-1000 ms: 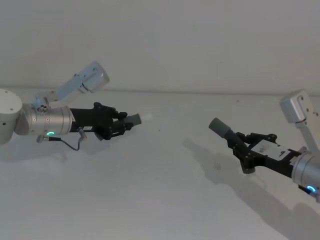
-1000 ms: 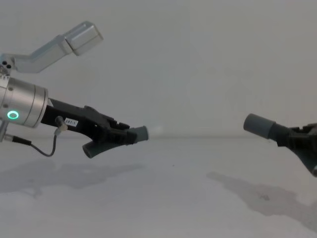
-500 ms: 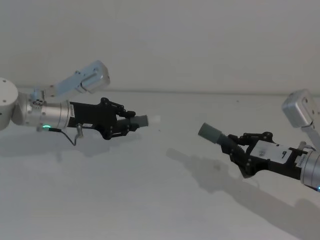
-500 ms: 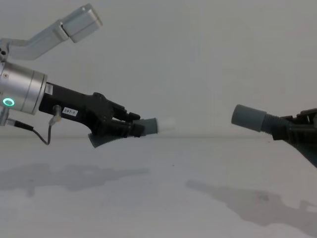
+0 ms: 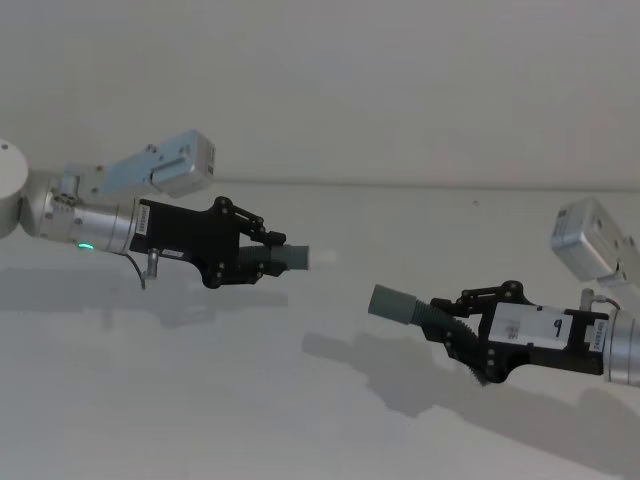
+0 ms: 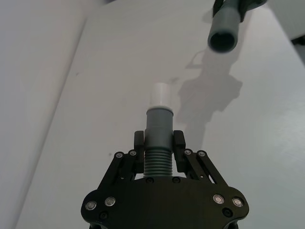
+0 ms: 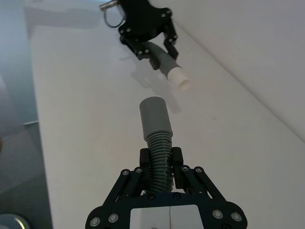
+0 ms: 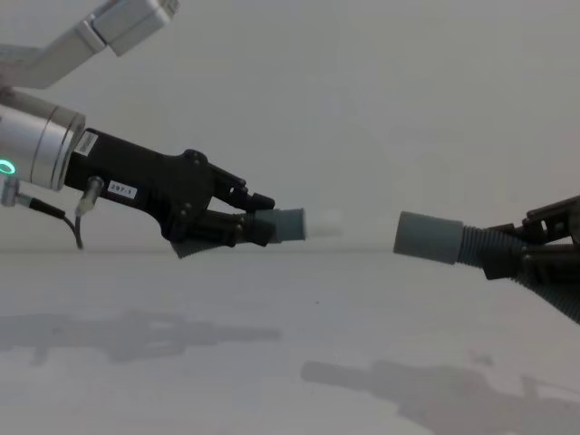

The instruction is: Use both hands to pick up one end of the pipe from the table, align the ends, and insert them.

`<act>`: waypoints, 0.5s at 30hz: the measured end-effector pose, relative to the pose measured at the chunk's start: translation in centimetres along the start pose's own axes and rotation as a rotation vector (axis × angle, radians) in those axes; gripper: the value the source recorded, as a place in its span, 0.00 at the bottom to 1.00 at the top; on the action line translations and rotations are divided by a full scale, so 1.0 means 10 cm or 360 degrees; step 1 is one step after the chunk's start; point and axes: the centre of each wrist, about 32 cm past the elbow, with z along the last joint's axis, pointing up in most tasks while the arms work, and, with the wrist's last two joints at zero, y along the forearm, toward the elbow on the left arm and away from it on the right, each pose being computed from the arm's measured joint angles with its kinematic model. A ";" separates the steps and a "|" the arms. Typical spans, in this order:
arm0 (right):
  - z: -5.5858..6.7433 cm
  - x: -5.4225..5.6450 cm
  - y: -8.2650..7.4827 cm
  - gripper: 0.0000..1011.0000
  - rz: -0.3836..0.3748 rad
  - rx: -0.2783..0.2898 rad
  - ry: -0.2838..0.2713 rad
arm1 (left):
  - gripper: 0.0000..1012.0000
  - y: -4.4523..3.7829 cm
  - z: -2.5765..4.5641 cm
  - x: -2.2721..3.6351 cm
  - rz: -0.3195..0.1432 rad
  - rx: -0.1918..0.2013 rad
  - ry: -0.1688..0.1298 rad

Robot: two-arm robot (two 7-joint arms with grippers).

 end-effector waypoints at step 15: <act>0.10 -0.03 0.02 0.27 0.0108 -0.0020 -0.0082 | 0.34 0.034 0.204 0.051 -0.0144 -0.0041 -0.0160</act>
